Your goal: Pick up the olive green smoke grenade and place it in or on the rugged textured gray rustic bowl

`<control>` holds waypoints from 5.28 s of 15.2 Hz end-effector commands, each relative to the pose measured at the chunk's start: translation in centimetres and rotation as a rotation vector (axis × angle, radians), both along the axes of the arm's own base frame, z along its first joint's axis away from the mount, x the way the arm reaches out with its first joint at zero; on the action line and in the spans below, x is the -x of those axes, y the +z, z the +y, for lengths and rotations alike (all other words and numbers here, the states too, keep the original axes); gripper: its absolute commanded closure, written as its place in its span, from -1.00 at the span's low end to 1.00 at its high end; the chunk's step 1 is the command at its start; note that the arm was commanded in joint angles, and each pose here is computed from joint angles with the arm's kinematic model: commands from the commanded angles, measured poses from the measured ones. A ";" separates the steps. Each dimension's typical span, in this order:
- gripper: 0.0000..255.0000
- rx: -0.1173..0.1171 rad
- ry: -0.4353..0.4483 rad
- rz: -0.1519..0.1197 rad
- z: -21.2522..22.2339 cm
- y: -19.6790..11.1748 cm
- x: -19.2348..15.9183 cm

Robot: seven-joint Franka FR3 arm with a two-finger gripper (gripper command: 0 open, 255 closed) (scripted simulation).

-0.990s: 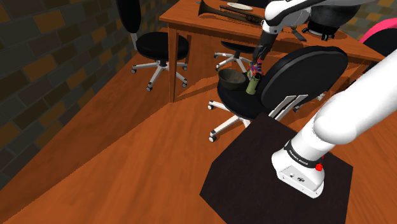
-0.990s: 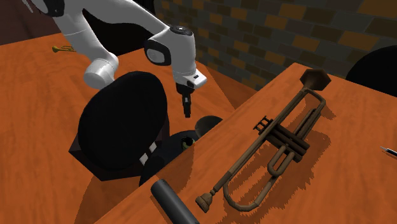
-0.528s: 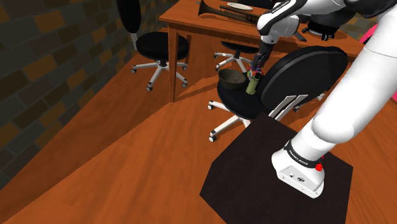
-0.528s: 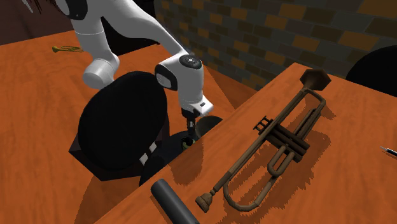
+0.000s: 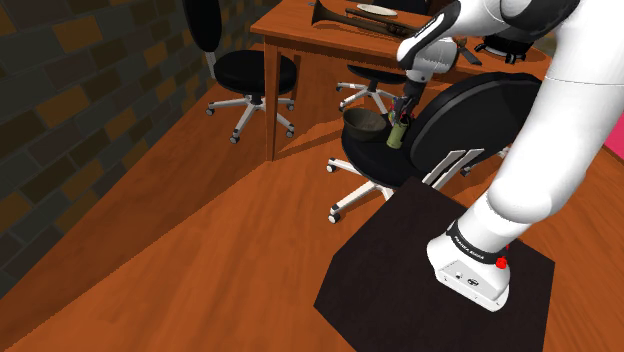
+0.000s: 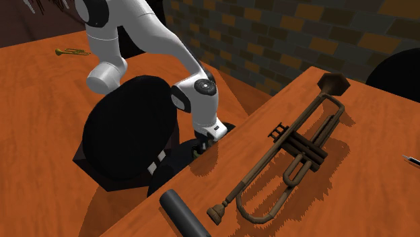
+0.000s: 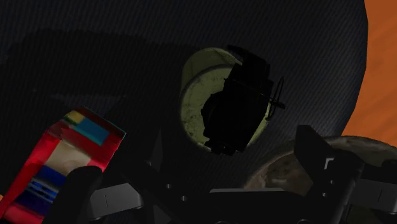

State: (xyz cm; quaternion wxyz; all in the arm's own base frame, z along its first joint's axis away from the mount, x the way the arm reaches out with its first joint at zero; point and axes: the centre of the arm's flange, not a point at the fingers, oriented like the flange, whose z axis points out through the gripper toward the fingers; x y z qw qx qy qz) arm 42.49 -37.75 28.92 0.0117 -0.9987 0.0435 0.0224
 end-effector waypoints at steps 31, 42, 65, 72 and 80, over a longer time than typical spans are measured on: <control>1.00 0.000 0.000 0.000 0.0 4.4 0.1; 1.00 0.000 0.000 0.000 0.0 10.2 0.1; 1.00 0.000 0.000 0.000 8.3 20.1 -12.7; 1.00 0.000 0.000 0.000 8.8 17.3 -13.6; 1.00 0.000 0.000 0.000 8.8 13.0 -13.6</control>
